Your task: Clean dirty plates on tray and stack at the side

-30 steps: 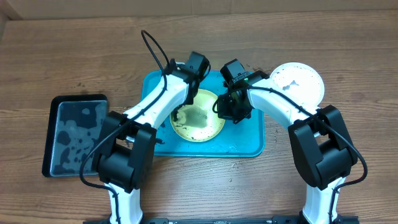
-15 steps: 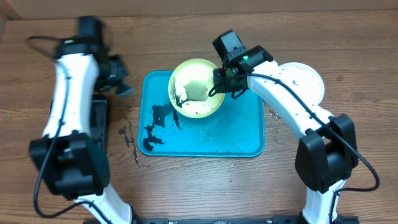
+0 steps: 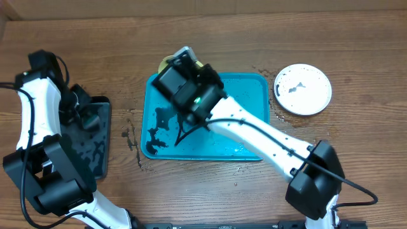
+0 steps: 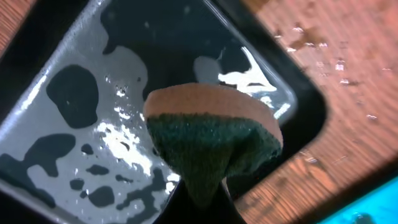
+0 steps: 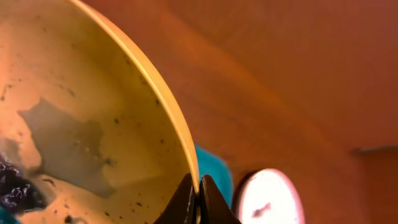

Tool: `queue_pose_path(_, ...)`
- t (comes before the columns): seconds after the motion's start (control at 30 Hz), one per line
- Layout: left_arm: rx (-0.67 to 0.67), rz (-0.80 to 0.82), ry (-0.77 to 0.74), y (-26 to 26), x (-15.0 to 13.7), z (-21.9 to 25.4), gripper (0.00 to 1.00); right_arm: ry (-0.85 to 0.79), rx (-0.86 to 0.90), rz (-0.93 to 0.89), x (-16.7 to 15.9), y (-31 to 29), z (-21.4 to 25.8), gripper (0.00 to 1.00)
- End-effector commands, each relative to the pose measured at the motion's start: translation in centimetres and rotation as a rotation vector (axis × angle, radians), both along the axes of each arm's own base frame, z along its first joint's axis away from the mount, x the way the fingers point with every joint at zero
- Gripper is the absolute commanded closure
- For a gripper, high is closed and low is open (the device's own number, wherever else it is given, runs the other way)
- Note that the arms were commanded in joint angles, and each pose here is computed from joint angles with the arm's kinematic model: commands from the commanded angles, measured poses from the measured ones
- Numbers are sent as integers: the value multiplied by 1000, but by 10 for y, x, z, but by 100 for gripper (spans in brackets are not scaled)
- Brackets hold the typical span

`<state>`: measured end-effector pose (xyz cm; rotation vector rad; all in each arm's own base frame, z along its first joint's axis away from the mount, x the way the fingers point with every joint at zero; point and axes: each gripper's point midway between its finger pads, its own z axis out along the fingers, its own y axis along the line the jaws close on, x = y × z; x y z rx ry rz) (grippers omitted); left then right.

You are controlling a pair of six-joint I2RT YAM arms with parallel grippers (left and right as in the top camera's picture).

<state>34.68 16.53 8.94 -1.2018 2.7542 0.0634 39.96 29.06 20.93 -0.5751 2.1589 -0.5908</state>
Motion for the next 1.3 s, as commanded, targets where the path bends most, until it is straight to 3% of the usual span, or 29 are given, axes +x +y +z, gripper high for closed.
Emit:
queue_pose_path(0.0, 56, 47, 30, 15, -16, -10, 96, -175, -132, -42, 1, -13, 54, 96)
queue_pose_path(0.13, 160, 158, 107, 38, -41, -18, 96, -169, -147, -25, -2, -10, 54, 96)
queue_pose_path(0.4, 139, 182, 136, 41, -55, -27, 94, -157, -184, -4, -2, -10, 54, 96)
queue_pose_path(0.63, 137, 182, 134, 41, -54, -27, 57, -165, -214, -7, -1, -12, 57, 96)
queue_pose_path(0.87, 110, 179, 105, 38, -47, -23, 57, -186, -203, -18, 0, -12, 60, 96)
queue_pose_path(0.97, 84, 182, 60, 39, -35, -7, 54, -304, -230, -119, 3, -24, 84, 96)
queue_pose_path(1.1, 7, 175, -64, 35, -7, 23, 35, -351, -276, -153, 5, -28, 97, 96)
queue_pose_path(1.2, -33, 160, -132, 30, 9, 36, 0, -301, -247, -91, 7, -19, 86, 96)
queue_pose_path(1.27, -68, 152, -151, 24, 13, 37, 0, -212, -211, 1, 6, -6, 67, 96)
